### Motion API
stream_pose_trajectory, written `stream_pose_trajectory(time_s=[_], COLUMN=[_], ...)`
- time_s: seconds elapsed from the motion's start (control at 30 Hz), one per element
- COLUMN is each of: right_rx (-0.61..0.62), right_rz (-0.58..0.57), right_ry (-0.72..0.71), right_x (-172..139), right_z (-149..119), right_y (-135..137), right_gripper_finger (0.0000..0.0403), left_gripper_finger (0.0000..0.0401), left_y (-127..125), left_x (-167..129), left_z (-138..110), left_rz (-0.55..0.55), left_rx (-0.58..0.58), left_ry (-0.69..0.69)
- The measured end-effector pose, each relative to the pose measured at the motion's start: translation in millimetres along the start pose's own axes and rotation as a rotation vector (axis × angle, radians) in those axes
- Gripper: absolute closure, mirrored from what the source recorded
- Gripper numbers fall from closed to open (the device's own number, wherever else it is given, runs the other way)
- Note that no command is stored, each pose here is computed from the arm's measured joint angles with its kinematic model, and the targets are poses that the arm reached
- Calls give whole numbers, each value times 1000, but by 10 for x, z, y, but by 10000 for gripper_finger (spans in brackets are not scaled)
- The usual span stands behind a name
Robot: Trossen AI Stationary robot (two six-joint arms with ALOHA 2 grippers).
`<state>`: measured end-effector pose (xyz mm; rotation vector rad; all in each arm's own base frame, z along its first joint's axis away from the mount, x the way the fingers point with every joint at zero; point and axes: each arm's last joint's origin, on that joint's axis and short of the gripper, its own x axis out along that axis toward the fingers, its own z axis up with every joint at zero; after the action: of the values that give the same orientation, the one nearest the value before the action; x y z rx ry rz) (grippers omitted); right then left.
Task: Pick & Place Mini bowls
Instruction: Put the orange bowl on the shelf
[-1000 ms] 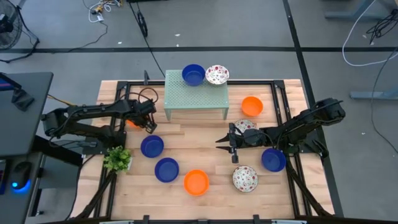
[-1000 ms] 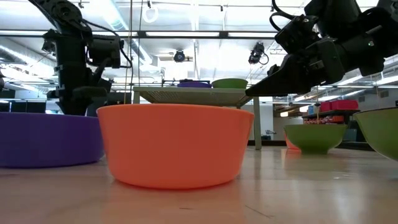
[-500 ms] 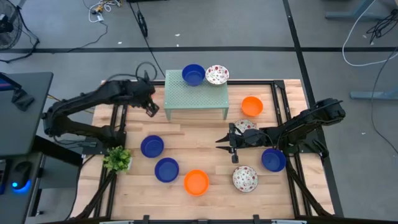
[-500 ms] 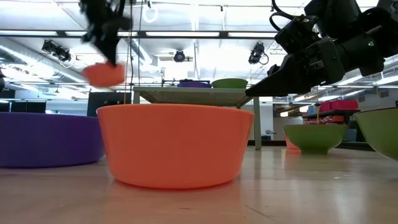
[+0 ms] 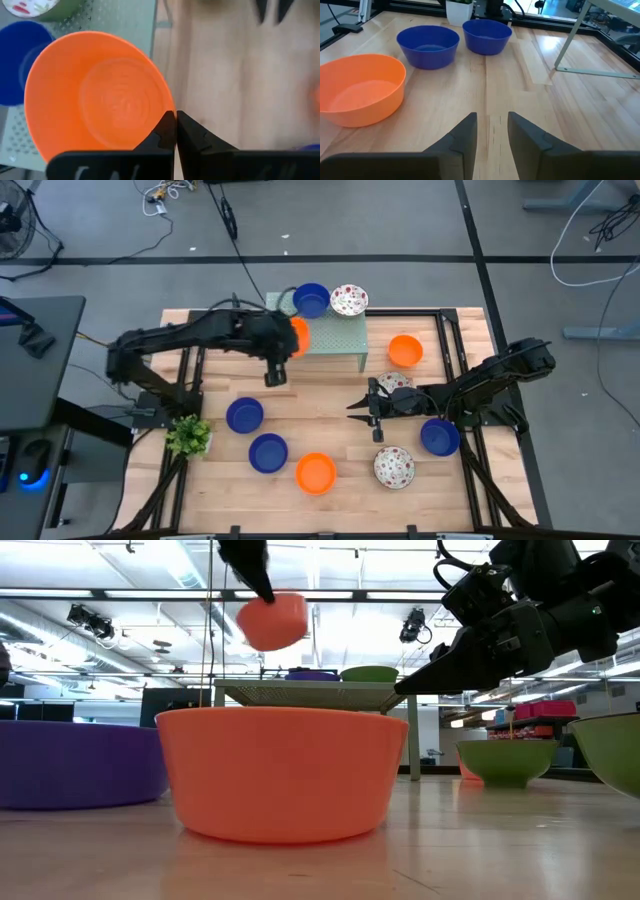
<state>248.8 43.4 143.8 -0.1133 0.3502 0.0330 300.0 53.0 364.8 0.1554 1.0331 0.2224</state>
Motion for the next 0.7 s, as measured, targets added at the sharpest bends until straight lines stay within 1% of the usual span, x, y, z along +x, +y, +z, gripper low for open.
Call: stream_pose_trajectory(time_s=[0.1, 0.23, 0.33, 0.53, 0.7], right_rx=[0, -3, -4, -4, -4], right_rz=[0, 1, 1, 2, 2], right_ry=[2, 16, 23, 25, 28], right_x=[0, 0, 0, 0, 0], right_z=[-2, -15, -22, -25, -27], right_y=[0, 1, 1, 1, 1], right_gripper_finger=[292, 292, 292, 292, 292], left_gripper_finger=[395, 394, 393, 392, 392], left_y=[44, 157, 238, 396, 523], left_x=[163, 333, 469, 567, 576], left_z=[53, 46, 23, -17, -56], left_rz=[23, 24, 29, 45, 62], left_rx=[37, 17, -2, -44, -81], left_ry=[98, 197, 248, 279, 285])
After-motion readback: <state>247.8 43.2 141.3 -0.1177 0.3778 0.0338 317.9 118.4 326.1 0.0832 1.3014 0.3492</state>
